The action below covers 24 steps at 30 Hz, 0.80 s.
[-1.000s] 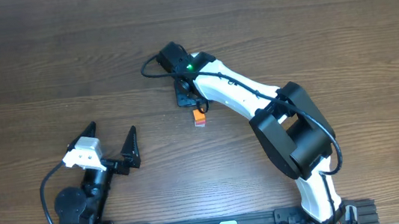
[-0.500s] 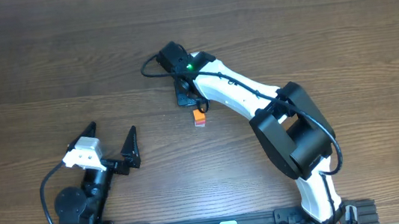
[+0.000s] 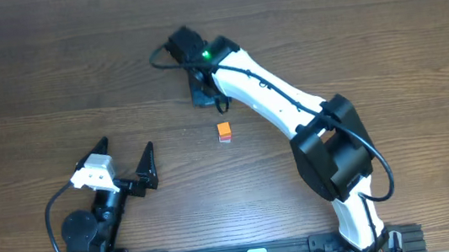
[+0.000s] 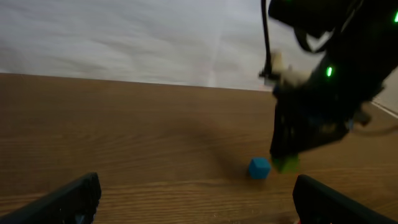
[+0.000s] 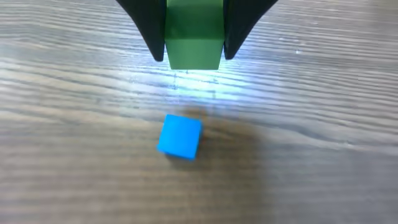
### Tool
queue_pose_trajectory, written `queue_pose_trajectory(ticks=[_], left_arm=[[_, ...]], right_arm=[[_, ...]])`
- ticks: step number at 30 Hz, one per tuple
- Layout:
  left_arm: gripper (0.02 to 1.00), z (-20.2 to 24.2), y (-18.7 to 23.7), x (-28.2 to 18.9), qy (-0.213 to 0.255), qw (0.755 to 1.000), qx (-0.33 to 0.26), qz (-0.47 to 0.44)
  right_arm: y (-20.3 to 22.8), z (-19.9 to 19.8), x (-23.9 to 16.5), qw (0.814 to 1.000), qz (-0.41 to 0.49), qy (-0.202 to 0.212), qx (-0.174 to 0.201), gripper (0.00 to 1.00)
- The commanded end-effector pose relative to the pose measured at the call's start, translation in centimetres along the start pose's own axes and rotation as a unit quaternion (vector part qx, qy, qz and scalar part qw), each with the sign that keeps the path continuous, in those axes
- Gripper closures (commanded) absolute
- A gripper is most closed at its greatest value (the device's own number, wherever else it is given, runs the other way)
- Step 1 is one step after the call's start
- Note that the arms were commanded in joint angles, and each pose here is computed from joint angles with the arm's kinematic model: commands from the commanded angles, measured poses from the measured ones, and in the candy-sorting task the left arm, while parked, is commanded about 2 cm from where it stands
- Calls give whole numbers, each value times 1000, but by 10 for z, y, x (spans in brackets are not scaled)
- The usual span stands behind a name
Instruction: Stack Cubes
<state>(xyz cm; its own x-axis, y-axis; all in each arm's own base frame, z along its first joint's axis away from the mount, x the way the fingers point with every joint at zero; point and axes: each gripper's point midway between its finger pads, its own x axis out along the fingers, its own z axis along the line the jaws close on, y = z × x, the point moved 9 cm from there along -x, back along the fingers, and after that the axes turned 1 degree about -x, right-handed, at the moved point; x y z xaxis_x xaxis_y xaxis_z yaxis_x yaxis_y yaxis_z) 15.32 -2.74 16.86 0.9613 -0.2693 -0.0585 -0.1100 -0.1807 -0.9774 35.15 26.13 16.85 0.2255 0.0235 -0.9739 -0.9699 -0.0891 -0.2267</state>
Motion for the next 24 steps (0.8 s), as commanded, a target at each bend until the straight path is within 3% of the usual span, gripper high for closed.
queue_pose_trajectory(ticks=[1, 13, 24], left_arm=[[23, 1, 2, 0, -5, 1000, 8, -2], [20, 1, 2, 0, -5, 1000, 8, -2], [20, 1, 2, 0, -5, 1000, 8, -2]], right_arm=[[-12, -1, -27, 1000, -19, 7, 2, 989], [25, 7, -81, 1000, 0, 5, -25, 991], [63, 10, -75, 999, 35, -5, -24, 989]])
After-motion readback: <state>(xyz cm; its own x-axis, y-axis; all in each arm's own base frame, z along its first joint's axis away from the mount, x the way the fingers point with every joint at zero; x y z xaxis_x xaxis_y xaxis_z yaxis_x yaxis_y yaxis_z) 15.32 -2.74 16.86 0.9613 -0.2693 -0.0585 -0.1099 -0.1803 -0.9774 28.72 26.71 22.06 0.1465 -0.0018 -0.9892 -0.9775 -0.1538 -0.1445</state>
